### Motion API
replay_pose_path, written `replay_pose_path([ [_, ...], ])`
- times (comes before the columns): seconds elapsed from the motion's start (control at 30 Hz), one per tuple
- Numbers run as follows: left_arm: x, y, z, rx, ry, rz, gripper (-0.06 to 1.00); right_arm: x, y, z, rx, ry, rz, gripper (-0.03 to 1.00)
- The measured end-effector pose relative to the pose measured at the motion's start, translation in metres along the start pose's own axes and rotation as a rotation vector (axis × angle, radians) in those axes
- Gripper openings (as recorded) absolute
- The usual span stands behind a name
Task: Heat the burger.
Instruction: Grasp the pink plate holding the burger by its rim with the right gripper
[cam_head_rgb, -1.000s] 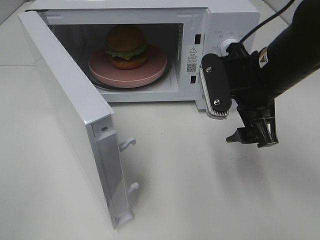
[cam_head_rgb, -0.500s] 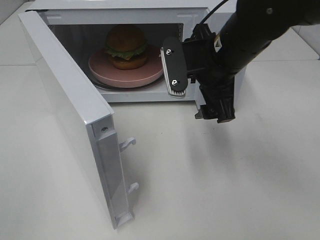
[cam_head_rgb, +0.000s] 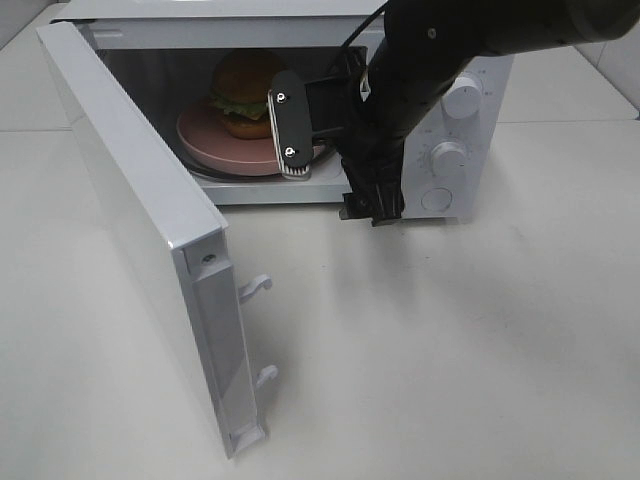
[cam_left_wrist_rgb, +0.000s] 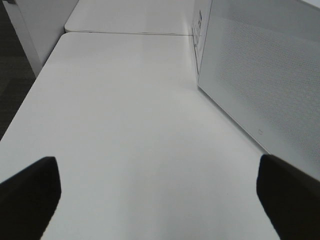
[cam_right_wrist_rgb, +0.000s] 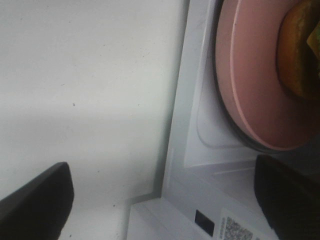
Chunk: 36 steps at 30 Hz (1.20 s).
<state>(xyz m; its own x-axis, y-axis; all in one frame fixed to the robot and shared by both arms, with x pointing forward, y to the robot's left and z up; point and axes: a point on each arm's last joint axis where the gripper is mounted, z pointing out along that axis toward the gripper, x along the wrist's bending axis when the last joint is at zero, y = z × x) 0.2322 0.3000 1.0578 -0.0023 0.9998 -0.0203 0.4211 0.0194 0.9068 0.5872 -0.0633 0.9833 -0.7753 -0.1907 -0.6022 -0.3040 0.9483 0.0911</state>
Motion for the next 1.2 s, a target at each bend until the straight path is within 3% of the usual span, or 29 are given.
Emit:
replay_pose_path([
  [1.2,0.001,0.0,0.0,0.0,0.007,0.004,0.99,-0.035,0.018,0.083,-0.013,-0.045,0.046,0.9],
])
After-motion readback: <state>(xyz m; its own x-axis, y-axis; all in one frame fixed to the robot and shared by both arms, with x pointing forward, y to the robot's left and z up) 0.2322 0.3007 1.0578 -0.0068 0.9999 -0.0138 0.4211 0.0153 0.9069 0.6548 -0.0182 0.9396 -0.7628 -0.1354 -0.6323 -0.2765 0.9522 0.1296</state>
